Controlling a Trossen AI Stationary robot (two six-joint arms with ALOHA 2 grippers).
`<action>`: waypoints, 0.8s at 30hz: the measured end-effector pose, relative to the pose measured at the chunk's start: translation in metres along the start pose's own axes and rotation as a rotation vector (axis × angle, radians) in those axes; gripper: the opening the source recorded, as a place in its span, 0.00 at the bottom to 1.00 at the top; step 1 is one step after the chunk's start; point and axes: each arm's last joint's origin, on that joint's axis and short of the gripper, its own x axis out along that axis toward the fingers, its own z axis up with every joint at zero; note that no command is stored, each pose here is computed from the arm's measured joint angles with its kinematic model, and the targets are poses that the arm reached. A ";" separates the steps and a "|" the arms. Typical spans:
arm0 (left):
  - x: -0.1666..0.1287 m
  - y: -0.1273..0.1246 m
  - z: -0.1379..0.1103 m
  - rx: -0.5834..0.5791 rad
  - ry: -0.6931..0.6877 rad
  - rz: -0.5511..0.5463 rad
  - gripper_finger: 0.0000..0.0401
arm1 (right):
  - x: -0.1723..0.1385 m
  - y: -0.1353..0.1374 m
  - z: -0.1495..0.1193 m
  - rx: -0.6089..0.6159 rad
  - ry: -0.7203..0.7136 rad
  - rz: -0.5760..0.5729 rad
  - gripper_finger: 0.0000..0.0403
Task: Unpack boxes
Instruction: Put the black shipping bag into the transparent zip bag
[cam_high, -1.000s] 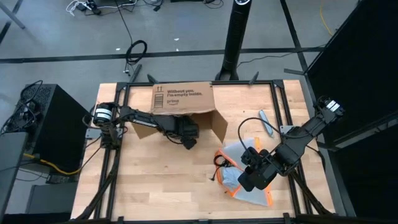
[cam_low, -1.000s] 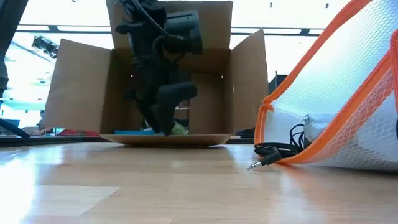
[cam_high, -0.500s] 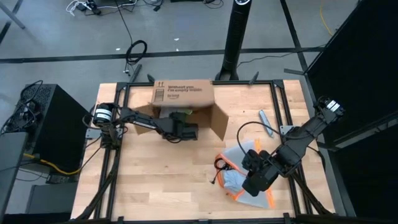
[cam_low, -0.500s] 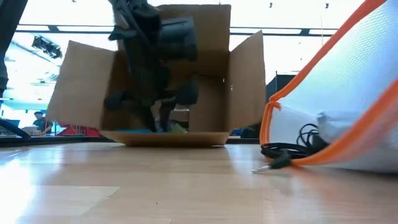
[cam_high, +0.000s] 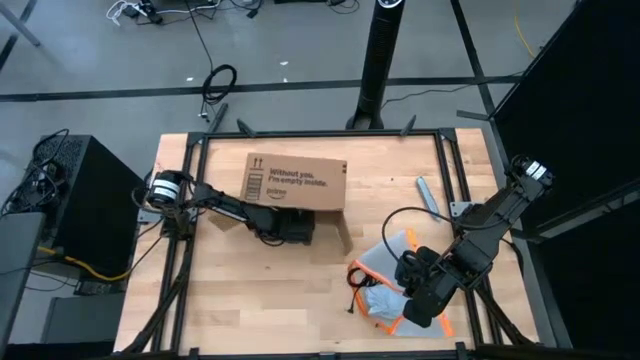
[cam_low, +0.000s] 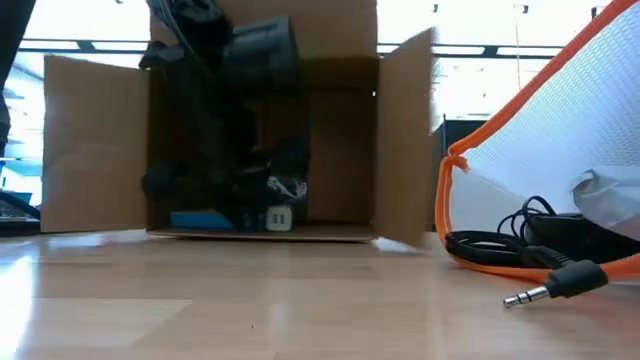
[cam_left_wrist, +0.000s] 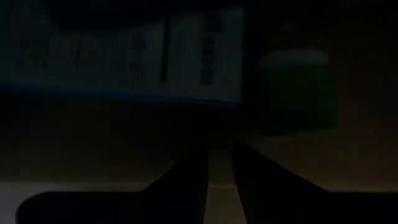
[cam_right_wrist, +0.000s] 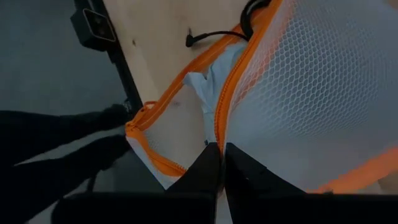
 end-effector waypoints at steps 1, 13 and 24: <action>-0.004 -0.004 -0.001 -0.001 -0.033 -0.020 0.16 | 0.000 0.001 0.000 -0.006 -0.002 0.007 0.00; -0.003 -0.013 -0.001 0.116 -0.228 0.012 0.11 | 0.000 0.001 0.001 -0.034 0.016 0.022 0.00; 0.030 -0.010 -0.005 0.220 -0.262 0.134 0.09 | 0.000 0.001 0.002 -0.024 0.021 0.024 0.00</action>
